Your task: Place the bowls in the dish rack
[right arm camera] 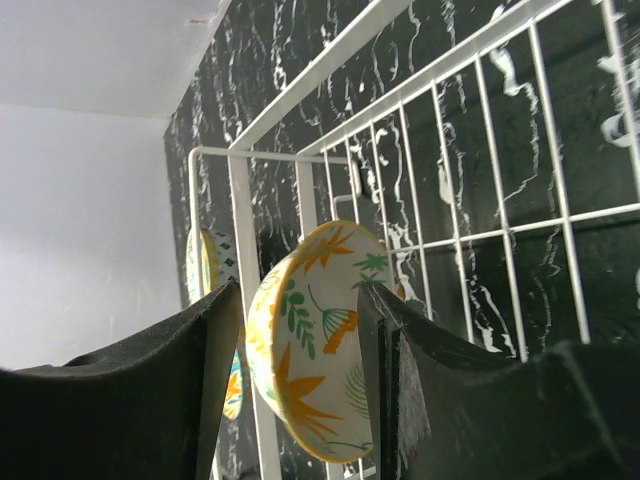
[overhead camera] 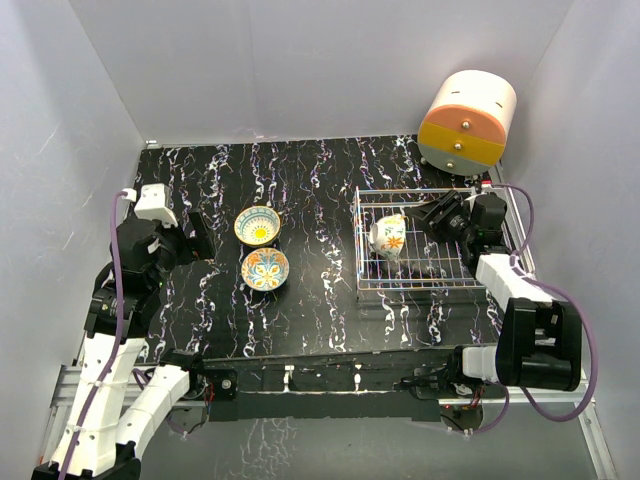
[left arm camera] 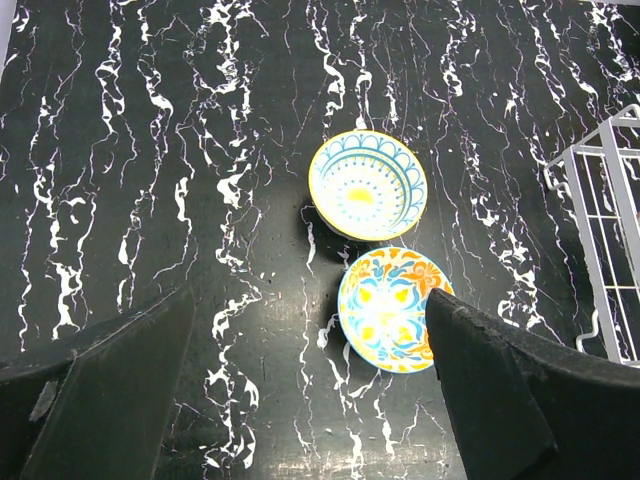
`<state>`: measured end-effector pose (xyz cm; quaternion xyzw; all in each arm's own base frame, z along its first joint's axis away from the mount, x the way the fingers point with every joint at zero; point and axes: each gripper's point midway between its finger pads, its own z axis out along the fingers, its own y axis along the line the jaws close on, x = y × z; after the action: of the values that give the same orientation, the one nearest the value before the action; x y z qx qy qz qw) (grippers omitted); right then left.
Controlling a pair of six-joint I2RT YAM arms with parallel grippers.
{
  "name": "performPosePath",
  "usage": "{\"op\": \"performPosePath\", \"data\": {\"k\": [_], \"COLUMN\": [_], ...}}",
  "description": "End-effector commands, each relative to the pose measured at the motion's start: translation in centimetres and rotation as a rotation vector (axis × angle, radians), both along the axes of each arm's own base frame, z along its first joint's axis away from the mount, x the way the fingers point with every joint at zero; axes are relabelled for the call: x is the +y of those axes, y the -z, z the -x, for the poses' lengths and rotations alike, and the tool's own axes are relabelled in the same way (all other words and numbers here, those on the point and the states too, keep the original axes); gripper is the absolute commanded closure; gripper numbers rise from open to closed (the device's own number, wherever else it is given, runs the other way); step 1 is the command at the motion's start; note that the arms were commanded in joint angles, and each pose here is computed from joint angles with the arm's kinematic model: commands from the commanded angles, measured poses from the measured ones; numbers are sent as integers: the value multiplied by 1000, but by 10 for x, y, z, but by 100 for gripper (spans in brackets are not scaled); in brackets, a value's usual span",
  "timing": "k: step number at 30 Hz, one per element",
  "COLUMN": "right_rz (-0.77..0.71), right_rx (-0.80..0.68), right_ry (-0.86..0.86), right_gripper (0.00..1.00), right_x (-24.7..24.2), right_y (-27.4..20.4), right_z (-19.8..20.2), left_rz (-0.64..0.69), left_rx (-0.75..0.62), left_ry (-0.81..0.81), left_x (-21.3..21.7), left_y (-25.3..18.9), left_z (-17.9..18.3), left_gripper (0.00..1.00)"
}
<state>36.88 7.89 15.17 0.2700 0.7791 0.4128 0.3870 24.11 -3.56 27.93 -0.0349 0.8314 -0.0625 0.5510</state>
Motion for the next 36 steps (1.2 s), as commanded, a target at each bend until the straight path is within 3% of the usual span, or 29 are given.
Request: {"op": "performPosePath", "data": {"k": [1,7,20,27,36], "right_rz": [163,247,374,404,435], "right_rx": [-45,-83,-137,-312,-288], "right_ry": [55,43,-125,-193,-230], "right_gripper": [47,47,48,48,46], "right_x": [-22,-27,7,37,53], "right_y": [-16,-30,-43,-82,-73], "right_z": [-6,-8,-15,-10,-6], "left_rz": [16,21,35,30,33], "left_rx": [-25,-24,-22,-14,-6], "left_ry": [17,19,31,27,27], "left_x": [-4,-5,-8,-8,-8], "left_y": [-7,-6,-5,-2,3], "left_z": [2,2,-2,-2,-2], "left_gripper": [3,3,3,3,3]}}
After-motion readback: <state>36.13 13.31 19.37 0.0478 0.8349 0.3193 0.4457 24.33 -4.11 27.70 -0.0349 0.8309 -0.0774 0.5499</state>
